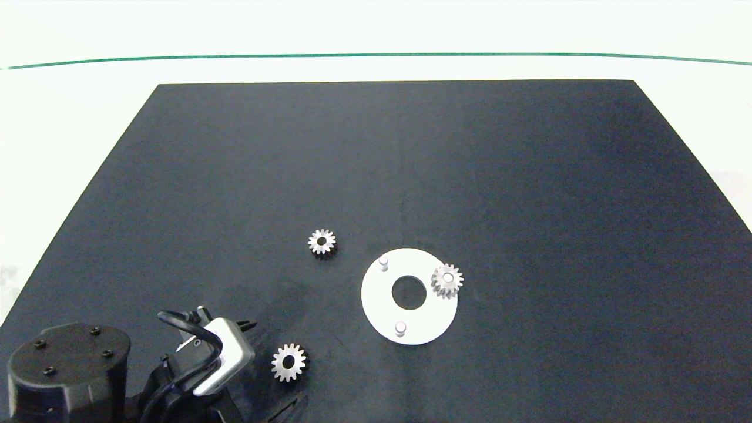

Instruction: Install three planetary gears onto the carrier pins

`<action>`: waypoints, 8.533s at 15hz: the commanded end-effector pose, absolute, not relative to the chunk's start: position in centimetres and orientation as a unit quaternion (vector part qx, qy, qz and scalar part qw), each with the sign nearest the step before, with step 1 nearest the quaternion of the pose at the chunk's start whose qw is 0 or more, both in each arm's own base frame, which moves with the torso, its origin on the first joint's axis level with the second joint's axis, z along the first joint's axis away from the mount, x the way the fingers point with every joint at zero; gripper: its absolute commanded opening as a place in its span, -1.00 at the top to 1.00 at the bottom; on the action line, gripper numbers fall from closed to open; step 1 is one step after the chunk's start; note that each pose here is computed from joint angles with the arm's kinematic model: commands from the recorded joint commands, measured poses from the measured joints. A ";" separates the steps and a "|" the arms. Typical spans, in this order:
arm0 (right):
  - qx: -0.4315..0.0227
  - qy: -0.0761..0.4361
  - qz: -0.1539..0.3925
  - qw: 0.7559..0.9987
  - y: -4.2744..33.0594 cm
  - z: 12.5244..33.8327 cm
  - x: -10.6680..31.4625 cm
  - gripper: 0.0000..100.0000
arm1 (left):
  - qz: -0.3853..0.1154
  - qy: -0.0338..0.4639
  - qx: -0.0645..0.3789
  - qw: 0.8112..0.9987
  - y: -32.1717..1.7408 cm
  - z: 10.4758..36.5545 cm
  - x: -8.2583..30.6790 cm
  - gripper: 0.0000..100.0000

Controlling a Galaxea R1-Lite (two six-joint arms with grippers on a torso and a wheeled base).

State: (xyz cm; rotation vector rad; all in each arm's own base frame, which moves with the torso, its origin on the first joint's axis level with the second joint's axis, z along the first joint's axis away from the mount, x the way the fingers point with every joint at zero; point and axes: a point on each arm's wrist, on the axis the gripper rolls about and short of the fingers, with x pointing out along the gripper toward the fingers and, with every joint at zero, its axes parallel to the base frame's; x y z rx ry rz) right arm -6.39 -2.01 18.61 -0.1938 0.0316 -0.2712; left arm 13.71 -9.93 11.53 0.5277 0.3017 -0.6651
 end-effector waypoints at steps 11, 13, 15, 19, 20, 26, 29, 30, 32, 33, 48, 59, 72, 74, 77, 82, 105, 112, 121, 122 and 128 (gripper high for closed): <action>-0.096 0.010 -0.136 0.986 -2.0 18.7 -6.6 -1.00 | -0.327 0.141 0.269 0.895 -11.7 10.6 14.4 -1.00; -0.096 0.010 -0.136 0.986 -2.1 18.7 -6.6 -1.00 | -0.330 0.143 0.271 0.893 -11.7 10.5 14.2 -1.00; -0.096 0.010 -0.136 0.986 -2.1 18.7 -6.6 -1.00 | -0.330 0.147 0.273 0.892 -11.6 10.3 14.1 -0.93; -0.096 0.009 -0.137 0.986 -2.1 18.7 -6.6 -1.00 | -0.331 0.150 0.274 0.891 -11.6 10.2 14.0 -0.77; -0.097 0.010 -0.136 0.986 -2.1 18.7 -6.6 -1.00 | -0.330 0.148 0.273 0.891 -11.6 10.3 14.0 -0.75; -0.096 0.008 -0.136 0.986 -2.1 18.8 -6.7 -1.00 | -0.329 0.147 0.273 0.892 -11.7 10.3 14.2 -0.50; -0.096 0.006 -0.136 0.986 -2.1 18.9 -6.7 -1.00 | -0.331 0.149 0.275 0.890 -12.0 10.2 14.4 -0.38; -0.096 0.006 -0.136 0.986 -2.1 18.9 -6.7 -1.00 | -0.333 0.149 0.276 0.889 -12.0 10.2 14.3 -0.32; -0.095 0.005 -0.136 0.986 -2.1 18.9 -6.7 -1.00 | -0.334 0.150 0.276 0.889 -12.1 10.2 14.3 -0.26; -0.096 0.006 -0.136 0.986 -2.1 18.9 -6.7 -1.00 | -0.334 0.149 0.277 0.889 -12.2 10.2 14.4 -0.20; -0.096 0.007 -0.135 0.986 -2.1 18.8 -6.7 -1.00 | -0.335 0.149 0.283 0.886 -12.6 9.8 14.8 0.40; -0.097 0.007 -0.135 0.986 -2.1 18.8 -6.8 -1.00 | -0.343 0.106 0.282 0.890 -14.2 11.5 13.7 0.62; -0.099 0.011 -0.133 0.986 -2.1 18.6 -6.6 -1.00 | -0.372 0.088 0.303 0.873 -19.2 15.4 13.7 0.62; -0.099 0.011 -0.133 0.986 -2.1 18.6 -6.6 -1.00 | -0.374 0.086 0.307 0.871 -19.8 16.2 13.9 0.62; -0.100 0.011 -0.133 0.986 -2.1 18.6 -6.6 -1.00 | -0.377 0.084 0.314 0.867 -21.3 16.1 13.8 0.62; -0.101 0.013 -0.133 0.986 -2.1 18.5 -6.6 -1.00 | -0.396 0.086 0.327 0.854 -23.5 15.3 13.4 0.62; -0.105 0.009 -0.133 0.985 -2.1 18.3 -6.8 -1.00 | -0.371 0.094 0.334 0.861 -24.4 15.2 15.9 0.62; -0.105 0.008 -0.132 0.986 -2.1 18.3 -6.8 -1.00 | -0.372 0.097 0.335 0.860 -24.7 14.9 16.1 0.62; -0.105 0.009 -0.134 0.985 -2.1 18.3 -6.8 -1.00 | -0.366 0.099 0.335 0.863 -24.8 14.9 16.6 0.62; -0.105 0.009 -0.134 0.985 -2.1 18.3 -6.8 -1.00 | -0.365 0.099 0.335 0.863 -24.7 14.9 16.6 0.62; -0.105 0.009 -0.134 0.985 -2.1 18.3 -6.8 -1.00 | -0.363 0.102 0.335 0.864 -24.8 14.6 16.9 0.62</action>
